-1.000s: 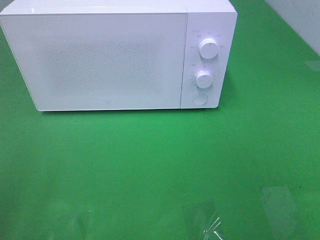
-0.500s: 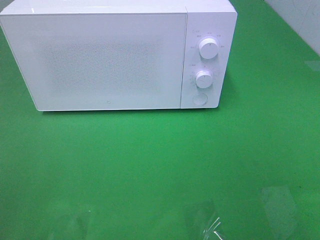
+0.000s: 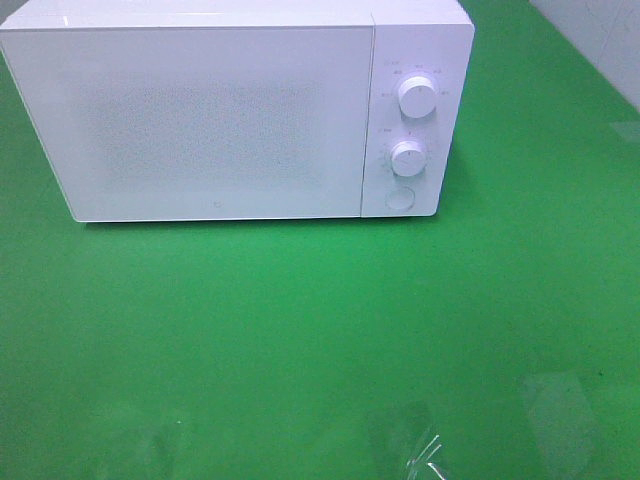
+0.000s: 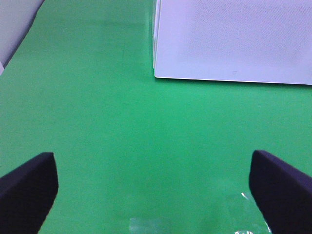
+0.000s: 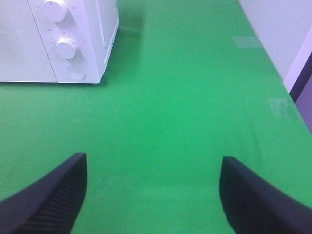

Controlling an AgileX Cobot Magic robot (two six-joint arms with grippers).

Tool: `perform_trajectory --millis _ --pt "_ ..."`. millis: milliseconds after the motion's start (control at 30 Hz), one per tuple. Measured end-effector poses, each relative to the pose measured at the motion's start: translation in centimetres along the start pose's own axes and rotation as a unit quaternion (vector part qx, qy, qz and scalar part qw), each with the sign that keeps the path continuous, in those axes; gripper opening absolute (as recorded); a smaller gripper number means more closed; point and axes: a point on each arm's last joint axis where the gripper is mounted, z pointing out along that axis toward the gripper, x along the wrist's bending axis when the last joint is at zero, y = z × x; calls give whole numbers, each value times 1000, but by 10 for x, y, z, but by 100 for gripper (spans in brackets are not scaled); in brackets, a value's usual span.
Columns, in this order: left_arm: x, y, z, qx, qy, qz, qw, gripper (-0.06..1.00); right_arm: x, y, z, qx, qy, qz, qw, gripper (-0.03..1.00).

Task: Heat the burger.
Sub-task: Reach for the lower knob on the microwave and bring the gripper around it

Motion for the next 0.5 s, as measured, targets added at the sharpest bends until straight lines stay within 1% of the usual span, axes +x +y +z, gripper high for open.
perform_trajectory --millis 500 --pt "0 0 0 0 1 0 1000 99 0 0 0 0 0 0 1000 75"
